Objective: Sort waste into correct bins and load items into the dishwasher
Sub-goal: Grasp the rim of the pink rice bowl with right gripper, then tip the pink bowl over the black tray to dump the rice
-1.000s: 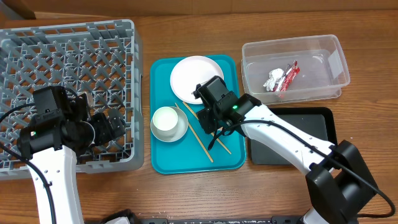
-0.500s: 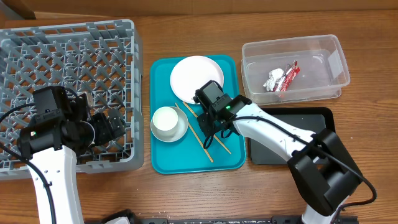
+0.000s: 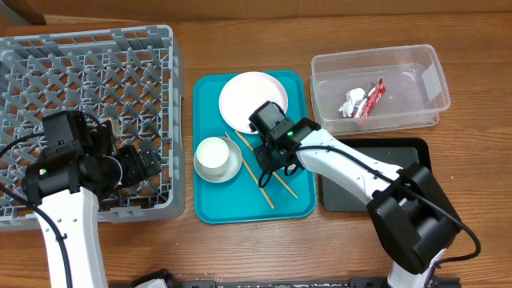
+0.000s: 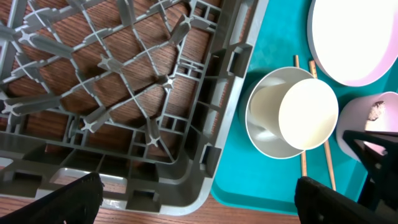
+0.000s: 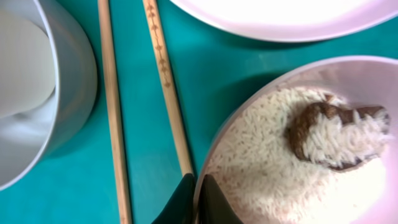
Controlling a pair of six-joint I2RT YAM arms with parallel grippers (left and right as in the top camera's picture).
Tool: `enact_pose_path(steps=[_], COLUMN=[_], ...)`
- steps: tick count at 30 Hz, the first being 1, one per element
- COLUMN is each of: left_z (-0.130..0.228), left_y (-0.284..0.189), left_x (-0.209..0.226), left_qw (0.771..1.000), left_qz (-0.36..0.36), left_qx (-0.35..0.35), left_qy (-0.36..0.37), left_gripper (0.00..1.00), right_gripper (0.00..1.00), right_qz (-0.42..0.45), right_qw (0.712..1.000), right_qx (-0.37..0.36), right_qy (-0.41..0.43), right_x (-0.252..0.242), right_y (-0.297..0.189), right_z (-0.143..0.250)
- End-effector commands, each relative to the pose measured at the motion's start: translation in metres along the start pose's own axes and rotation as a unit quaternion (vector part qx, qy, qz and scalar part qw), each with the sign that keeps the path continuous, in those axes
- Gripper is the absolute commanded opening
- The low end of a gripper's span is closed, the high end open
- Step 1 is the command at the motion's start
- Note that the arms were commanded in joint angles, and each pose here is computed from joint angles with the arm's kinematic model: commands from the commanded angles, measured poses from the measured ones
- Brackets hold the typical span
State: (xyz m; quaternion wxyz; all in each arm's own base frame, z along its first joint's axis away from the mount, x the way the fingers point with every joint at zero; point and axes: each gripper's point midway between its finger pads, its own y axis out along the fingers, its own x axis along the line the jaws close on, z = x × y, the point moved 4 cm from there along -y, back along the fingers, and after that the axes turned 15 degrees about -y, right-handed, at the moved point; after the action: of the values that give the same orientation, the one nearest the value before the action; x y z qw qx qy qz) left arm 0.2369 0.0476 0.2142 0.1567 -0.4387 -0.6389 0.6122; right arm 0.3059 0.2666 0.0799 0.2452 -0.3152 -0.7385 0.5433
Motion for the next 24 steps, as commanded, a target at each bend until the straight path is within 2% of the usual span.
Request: enact_pose_path(steps=[1,6,11,17,24], left_z=[-0.003,-0.003,-0.003,-0.003,-0.003], left_y=[-0.005,-0.005,-0.005,-0.005,-0.005], left_x=[-0.004,-0.004,-0.004,-0.004,-0.004], left_qw=[1.000,1.000,1.000,1.000,1.000], left_qz=[0.007,0.007,0.007,0.007,0.007], left_qx=[-0.007,-0.007,-0.007,-0.007,-0.007], left_qy=[0.013,0.013,0.013,0.013,0.013], left_gripper=[1.00,1.00,1.00,1.00,1.00], right_gripper=[0.04,0.04,0.04,0.04,0.04], right_qz=[-0.002,0.002,0.002,0.006,-0.040], right_qw=[0.999,0.994,0.987,0.960,0.933], right_qx=[-0.054,-0.105,-0.135,-0.109,-0.085], right_qy=[0.005,0.012,0.087,0.259,0.348], right_x=[0.000,-0.005,-0.020,-0.070,-0.111], right_y=[-0.045,-0.097,-0.133,-0.164,-0.188], right_z=[-0.030,-0.053,-0.053,-0.015,0.026])
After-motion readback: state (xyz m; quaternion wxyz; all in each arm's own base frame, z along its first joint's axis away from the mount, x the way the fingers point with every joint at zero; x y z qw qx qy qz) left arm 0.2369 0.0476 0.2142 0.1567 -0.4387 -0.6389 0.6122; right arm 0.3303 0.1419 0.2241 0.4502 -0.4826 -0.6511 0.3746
